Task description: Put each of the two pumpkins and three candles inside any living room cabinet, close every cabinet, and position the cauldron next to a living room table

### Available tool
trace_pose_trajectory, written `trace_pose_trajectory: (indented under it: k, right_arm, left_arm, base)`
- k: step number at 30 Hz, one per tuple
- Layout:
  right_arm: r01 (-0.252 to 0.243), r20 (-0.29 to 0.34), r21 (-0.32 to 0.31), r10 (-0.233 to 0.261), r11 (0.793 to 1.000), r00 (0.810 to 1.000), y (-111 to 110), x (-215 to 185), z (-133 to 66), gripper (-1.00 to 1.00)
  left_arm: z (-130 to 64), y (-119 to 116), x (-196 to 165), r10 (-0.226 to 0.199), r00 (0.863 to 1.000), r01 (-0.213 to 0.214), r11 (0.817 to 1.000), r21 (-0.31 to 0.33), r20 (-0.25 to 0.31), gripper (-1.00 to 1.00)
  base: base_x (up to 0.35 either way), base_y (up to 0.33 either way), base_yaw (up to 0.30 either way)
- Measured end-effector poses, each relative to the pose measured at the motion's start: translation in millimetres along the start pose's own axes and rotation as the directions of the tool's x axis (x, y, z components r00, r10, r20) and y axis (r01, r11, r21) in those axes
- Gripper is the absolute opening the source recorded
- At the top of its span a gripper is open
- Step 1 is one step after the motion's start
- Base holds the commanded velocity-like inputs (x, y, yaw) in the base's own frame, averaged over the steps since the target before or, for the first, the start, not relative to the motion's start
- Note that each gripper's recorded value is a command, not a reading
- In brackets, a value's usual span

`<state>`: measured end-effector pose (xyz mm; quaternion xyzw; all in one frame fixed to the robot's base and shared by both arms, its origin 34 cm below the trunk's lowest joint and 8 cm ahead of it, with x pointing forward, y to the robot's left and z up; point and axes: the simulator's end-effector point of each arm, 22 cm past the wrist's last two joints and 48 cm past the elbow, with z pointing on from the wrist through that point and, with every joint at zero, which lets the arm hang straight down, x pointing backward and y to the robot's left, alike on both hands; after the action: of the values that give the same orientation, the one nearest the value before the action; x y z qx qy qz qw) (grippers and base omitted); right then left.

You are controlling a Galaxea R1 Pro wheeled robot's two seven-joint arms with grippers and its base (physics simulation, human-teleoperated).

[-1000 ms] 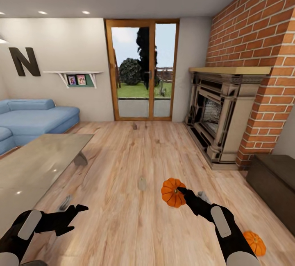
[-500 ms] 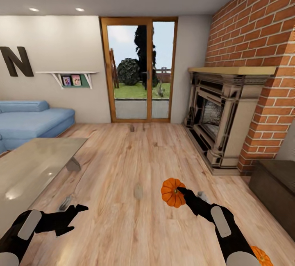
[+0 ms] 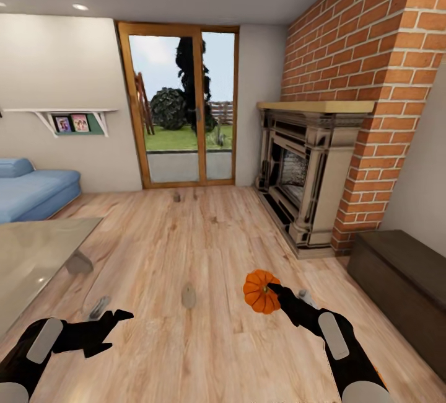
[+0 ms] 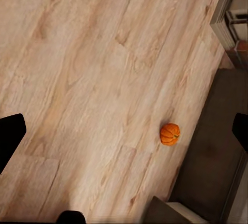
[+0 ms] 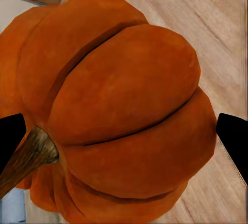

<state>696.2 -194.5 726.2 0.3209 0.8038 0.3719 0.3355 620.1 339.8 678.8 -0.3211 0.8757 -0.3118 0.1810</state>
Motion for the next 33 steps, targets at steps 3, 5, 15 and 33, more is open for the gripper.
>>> trace_pose_trajectory:
  k: [3, 5, 15, 33]
  right_arm:
    - [0.0, 0.0, -0.001, 0.0, 1.0, 1.0, 0.4, 0.3, 0.2, -1.0]
    - [0.0, -0.001, -0.001, 0.0, 1.0, 1.0, 0.8, 0.9, 0.4, -1.0]
    - [-0.001, -0.001, -0.002, 0.001, 1.0, 1.0, 1.1, 1.3, 0.6, -1.0]
    - [0.0, -0.002, -0.002, 0.0, 1.0, 1.0, 1.4, 1.6, 0.7, -1.0]
  left_arm:
    - [-0.1, 0.1, -0.1, 0.0, 1.0, 0.0, 1.0, 0.0, 0.0, 1.0]
    - [-0.1, 0.1, -0.1, 0.0, 1.0, 0.0, 1.0, 0.0, 0.0, 1.0]
    - [0.1, 0.1, 0.1, 0.0, 1.0, 0.0, 1.0, -0.001, 0.0, 1.0]
    - [-0.5, 0.4, -0.6, 0.0, 1.0, 0.0, 1.0, 0.0, 0.001, 1.0]
  base:
    - [0.168, 0.0, -0.276]
    - [0.265, 0.0, -0.276]
    - [0.321, 0.0, -0.276]
    - [0.283, 0.0, -0.277]
